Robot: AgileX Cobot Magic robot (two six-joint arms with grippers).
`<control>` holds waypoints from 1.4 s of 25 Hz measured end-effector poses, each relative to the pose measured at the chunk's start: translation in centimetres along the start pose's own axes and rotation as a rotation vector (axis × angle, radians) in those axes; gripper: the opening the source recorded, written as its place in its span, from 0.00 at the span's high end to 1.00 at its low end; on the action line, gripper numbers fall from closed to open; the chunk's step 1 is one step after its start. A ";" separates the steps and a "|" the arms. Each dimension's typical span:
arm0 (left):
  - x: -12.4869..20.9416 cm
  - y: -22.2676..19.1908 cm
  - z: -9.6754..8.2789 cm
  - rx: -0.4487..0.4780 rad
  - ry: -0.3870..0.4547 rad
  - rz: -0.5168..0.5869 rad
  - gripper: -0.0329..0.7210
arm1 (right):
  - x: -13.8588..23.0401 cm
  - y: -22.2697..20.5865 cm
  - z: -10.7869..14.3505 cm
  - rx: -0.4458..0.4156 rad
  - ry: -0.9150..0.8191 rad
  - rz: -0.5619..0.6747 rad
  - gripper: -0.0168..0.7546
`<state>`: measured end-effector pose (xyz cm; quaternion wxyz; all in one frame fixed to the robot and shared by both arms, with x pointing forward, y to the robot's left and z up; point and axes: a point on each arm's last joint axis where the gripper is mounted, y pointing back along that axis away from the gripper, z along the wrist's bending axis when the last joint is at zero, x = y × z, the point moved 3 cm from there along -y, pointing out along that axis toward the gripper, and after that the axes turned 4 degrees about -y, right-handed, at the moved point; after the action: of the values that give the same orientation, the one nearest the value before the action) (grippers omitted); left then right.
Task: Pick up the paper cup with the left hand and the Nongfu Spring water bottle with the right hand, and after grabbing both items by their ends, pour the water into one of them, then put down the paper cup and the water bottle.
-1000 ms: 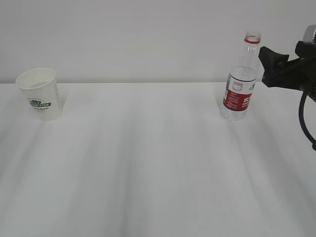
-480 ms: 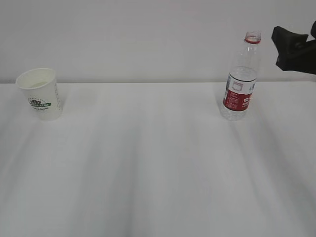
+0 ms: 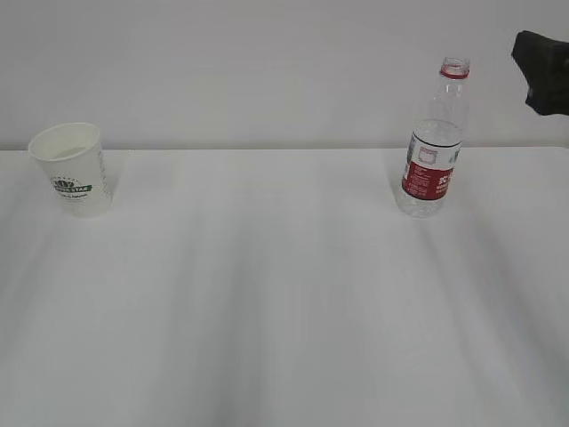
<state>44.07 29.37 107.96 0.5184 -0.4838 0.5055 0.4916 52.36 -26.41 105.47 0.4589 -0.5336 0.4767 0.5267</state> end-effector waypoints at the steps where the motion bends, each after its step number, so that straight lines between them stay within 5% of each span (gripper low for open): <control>1: -0.2 0.1 0.0 -0.002 0.000 0.011 0.19 | -0.2 0.2 0.0 0.000 0.000 0.001 0.21; 35: -4.9 7.3 0.3 -0.032 0.051 0.003 0.21 | -4.5 8.1 -0.1 0.004 0.002 0.068 0.21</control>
<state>36.75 29.92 112.86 0.4967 -0.5036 0.5114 0.4880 44.40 -27.42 110.08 0.4413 -0.5165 0.4962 0.5406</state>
